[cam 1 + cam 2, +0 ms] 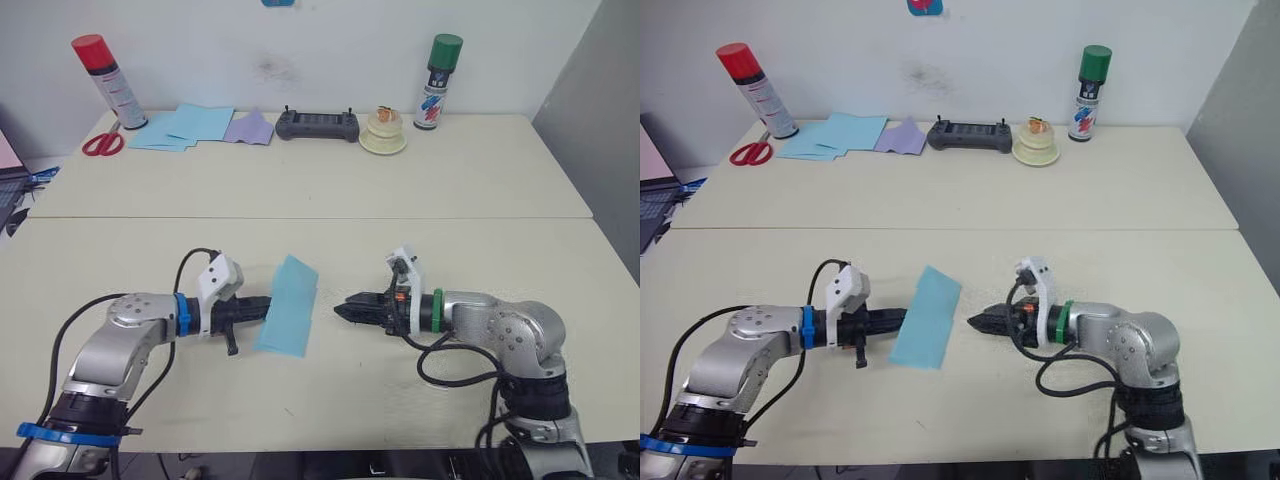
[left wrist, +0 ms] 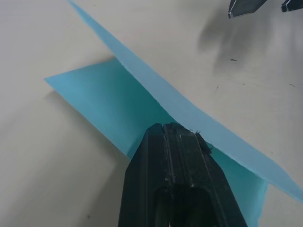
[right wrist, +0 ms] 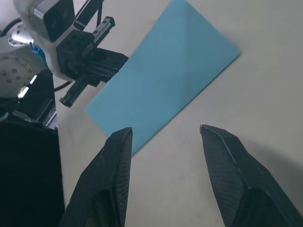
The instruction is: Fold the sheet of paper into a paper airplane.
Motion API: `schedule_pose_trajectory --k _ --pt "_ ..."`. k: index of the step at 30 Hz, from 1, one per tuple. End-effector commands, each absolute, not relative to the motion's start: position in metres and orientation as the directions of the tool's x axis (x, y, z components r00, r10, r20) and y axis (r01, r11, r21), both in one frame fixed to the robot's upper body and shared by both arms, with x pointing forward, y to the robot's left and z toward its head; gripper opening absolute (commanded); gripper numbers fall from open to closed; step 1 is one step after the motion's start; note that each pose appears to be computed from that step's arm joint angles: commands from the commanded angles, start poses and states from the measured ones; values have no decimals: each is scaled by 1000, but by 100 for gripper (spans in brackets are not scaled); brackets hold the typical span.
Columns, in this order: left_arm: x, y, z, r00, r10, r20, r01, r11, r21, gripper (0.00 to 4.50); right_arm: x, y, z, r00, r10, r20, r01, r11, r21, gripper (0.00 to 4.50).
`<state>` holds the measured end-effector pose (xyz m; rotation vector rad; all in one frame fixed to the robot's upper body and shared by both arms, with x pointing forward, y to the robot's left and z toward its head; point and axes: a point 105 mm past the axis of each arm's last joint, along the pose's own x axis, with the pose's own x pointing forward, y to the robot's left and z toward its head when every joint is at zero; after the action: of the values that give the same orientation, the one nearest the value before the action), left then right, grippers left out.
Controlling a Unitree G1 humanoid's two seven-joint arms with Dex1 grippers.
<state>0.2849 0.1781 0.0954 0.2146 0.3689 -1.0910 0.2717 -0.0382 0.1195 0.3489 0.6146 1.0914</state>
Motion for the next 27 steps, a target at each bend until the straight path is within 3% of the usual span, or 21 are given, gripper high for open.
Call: schedule_pose_trajectory --k 1,10,27 --pt "287 163 108 389 -846 -364 914 405 36 10 274 -34 130 340 898 -278 -661 439 609 234" --pt "291 138 126 357 -882 -309 933 353 69 10 278 -26 132 351 893 -280 -613 445 652 234" --pt "291 107 124 286 -910 -302 958 268 100 10 283 -23 141 353 909 -224 -567 398 721 234"
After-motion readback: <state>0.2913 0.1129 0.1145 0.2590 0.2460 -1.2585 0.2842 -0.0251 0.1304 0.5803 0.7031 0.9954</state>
